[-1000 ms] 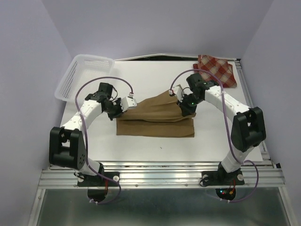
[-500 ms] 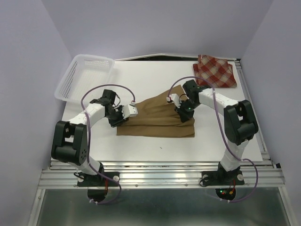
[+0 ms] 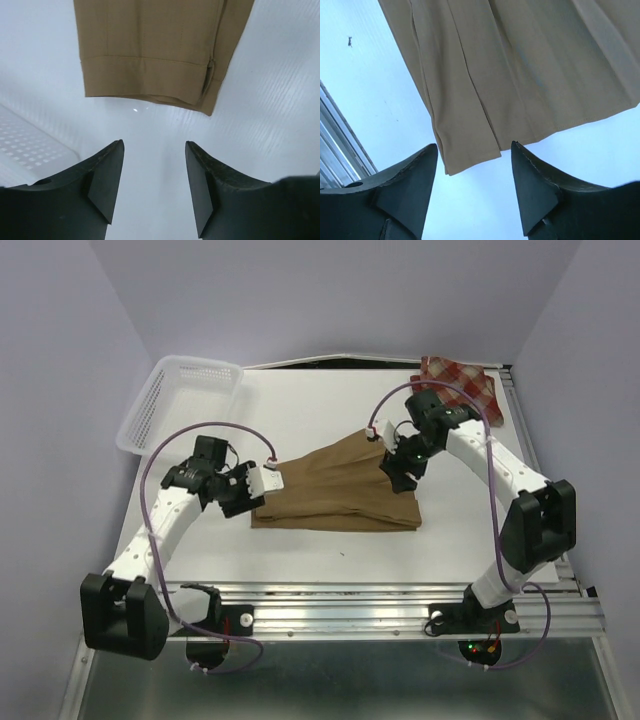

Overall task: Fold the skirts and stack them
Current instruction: Fold the skirt

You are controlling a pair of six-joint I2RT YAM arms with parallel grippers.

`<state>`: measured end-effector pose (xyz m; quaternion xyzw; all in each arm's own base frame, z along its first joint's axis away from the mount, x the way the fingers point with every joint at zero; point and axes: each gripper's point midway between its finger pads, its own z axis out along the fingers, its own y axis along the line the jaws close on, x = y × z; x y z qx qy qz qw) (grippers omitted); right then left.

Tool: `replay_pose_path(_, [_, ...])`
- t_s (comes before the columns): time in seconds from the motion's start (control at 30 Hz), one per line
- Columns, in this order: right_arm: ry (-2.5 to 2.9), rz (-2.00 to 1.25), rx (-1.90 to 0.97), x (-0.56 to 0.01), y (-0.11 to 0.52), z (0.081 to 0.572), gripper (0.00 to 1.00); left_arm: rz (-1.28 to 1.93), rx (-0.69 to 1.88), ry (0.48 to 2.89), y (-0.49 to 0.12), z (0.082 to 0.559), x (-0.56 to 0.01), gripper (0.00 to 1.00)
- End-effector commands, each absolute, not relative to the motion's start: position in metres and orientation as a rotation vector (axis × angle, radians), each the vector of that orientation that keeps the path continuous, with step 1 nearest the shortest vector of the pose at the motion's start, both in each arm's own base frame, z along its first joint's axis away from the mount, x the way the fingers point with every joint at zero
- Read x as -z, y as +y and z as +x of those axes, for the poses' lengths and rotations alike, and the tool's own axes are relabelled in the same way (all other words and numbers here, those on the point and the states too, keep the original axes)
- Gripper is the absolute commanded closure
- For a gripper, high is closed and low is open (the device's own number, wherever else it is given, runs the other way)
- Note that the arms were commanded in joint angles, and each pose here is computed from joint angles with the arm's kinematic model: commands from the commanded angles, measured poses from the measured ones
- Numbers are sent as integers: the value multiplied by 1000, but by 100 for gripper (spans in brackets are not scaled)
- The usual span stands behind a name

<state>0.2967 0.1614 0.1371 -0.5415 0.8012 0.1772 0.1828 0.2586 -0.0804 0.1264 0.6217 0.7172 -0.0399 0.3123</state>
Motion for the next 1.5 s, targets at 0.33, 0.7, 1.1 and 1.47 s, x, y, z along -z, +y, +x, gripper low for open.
replay_pose_path(0.33, [2476,-1431,-604,-56,189,286,67,1612,197,2173,-120,287,-56,55])
replay_pose_path(0.7, [2602,-1566,-265,12,144,265,74,1756,39,2332,-83,266,-2,63])
replay_pose_path(1.1, [2244,-1504,302,-27,129,424,73,1577,200,1905,-131,274,-121,38])
replay_pose_path(1.47, [2051,-1361,-129,-139,240,462,64,1542,10,1775,-107,318,-130,26])
